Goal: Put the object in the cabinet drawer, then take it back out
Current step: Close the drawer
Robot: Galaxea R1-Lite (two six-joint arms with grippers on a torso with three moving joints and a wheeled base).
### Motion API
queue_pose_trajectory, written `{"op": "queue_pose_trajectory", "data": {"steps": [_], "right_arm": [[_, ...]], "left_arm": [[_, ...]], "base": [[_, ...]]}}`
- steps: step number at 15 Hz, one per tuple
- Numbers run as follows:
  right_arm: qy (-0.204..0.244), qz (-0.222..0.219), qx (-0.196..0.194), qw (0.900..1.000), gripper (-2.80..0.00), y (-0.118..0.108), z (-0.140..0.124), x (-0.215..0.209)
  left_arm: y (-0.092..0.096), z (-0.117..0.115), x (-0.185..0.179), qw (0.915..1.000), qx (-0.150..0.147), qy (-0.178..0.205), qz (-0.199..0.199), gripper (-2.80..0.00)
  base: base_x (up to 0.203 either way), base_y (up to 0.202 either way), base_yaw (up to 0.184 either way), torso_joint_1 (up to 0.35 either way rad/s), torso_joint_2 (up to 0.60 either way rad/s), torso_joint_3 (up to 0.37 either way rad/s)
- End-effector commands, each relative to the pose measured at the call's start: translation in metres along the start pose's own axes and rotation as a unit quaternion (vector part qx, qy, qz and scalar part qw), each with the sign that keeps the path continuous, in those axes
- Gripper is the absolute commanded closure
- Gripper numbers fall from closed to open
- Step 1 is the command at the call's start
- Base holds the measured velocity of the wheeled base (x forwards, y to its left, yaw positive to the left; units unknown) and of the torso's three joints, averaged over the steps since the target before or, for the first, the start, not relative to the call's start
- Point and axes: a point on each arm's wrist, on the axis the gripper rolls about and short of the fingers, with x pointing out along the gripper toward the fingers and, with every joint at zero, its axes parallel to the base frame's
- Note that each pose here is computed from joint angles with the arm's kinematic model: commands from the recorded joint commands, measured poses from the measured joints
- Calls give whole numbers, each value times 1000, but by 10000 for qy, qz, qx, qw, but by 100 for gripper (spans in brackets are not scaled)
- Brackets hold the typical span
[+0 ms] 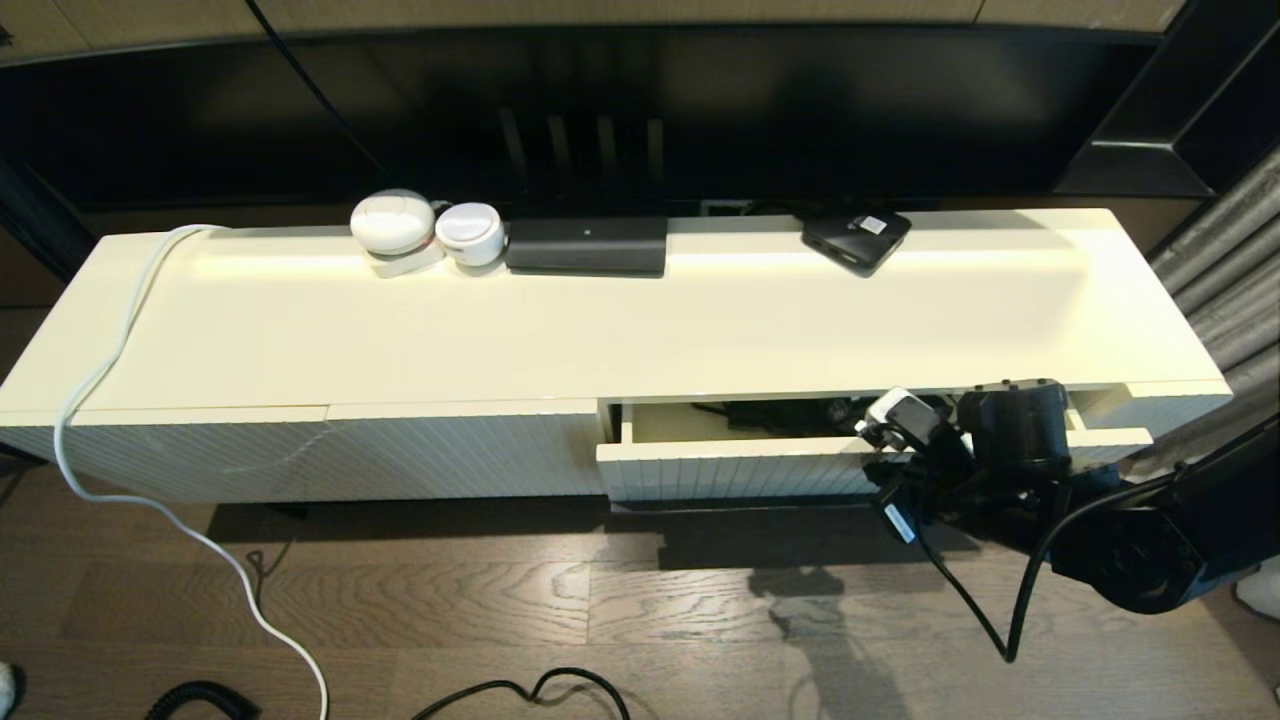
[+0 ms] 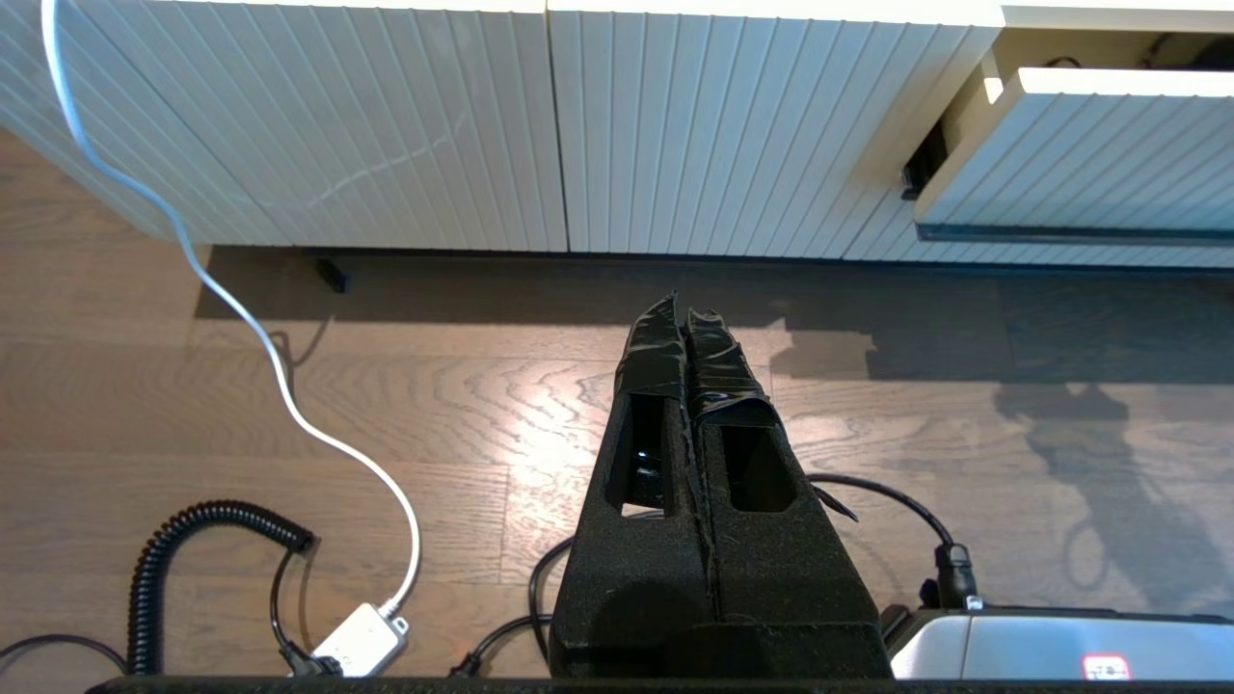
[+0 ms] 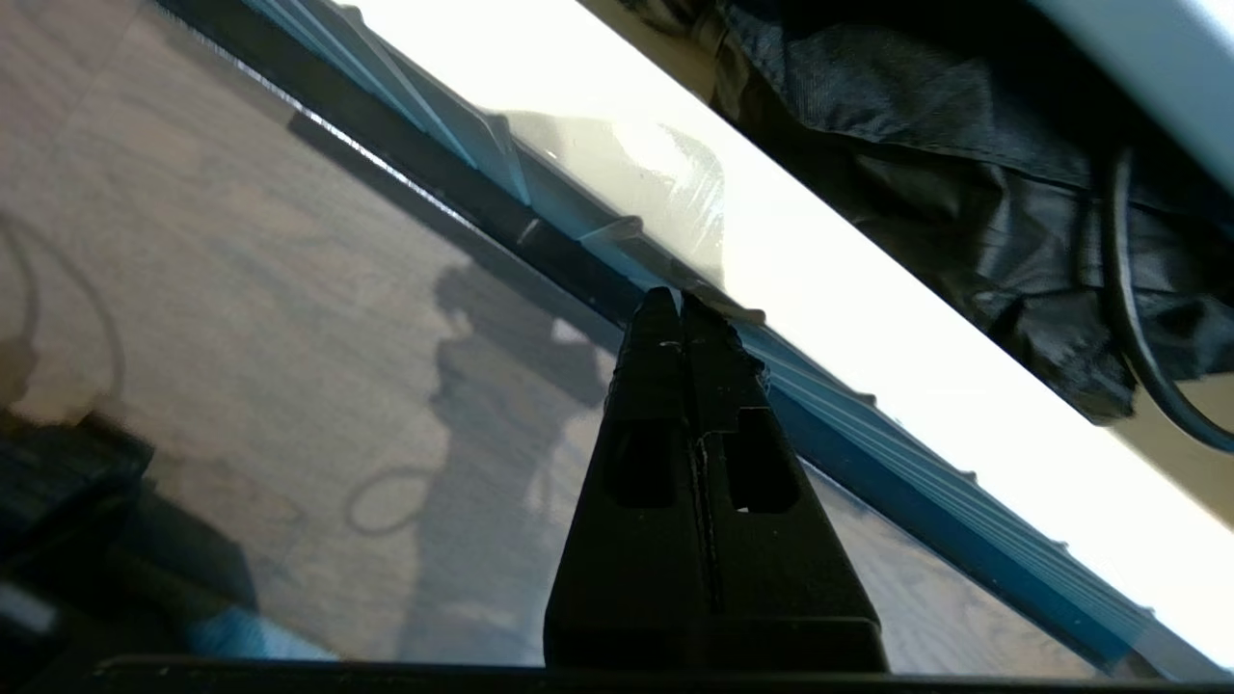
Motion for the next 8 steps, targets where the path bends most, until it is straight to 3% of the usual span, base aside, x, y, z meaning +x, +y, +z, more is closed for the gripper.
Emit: {"op": "queue_pose_trajectory", "data": {"steps": [1, 8], "right_arm": [[-44, -33, -12, 10000, 0, -1, 2, 3], [-61, -132, -3, 9999, 0, -4, 6, 22]], "left_arm": [[0, 0, 0, 10000, -5, 4, -5, 0], [0, 0, 0, 10000, -5, 4, -1, 0]], "base": [[0, 0, 0, 0, 0, 0], [0, 0, 0, 0, 0, 0]]}}
